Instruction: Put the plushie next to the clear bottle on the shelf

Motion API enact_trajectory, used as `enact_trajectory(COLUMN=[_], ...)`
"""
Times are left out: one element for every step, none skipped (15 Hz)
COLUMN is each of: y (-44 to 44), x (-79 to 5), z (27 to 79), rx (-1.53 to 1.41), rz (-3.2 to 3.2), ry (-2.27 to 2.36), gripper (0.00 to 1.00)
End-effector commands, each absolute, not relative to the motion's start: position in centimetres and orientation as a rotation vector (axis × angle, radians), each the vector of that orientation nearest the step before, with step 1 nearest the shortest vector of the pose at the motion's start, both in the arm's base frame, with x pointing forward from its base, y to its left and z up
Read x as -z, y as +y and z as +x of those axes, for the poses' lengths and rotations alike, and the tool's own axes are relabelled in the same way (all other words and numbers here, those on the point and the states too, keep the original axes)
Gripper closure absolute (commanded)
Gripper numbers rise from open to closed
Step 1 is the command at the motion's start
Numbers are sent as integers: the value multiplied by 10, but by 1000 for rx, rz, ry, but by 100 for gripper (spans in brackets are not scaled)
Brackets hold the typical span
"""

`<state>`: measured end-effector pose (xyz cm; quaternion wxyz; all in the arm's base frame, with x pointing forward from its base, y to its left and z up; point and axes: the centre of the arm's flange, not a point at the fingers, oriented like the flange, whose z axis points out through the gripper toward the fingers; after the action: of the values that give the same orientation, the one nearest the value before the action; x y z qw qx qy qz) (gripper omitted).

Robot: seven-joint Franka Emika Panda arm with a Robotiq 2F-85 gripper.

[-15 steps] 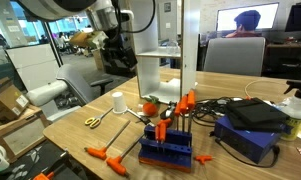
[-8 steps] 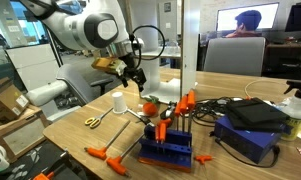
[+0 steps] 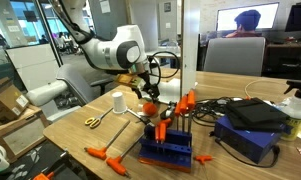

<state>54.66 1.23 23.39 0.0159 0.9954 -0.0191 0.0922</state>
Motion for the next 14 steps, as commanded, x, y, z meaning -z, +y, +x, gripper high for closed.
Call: enact_trajectory(y=[10,11,11,13,13,15,16,17,18,20,22,22,25,26], x=[-209,-204,-198,-193,-188,-184,-180,-175,-171,-166,-163,-160,-158,-155], z=[591,598,605,611,617,622,626,629,632,635,637,639,639,641], rx=[-311,-309,-309,-309,-310,-311,-310,-310,-309,-304,-301,-298,-296,-296], rz=[3087,3089,3087,3087,3088,3089,3091,3095,3098,3102,3106,3112,3121,3128], ry=[-73,-75,-75,-69,-66,-66,-65,-66,-67,-70,-73,-80,-87,-92], gripper=[0,0,0,0,0,0,0,0,0,0,0,0,0,0])
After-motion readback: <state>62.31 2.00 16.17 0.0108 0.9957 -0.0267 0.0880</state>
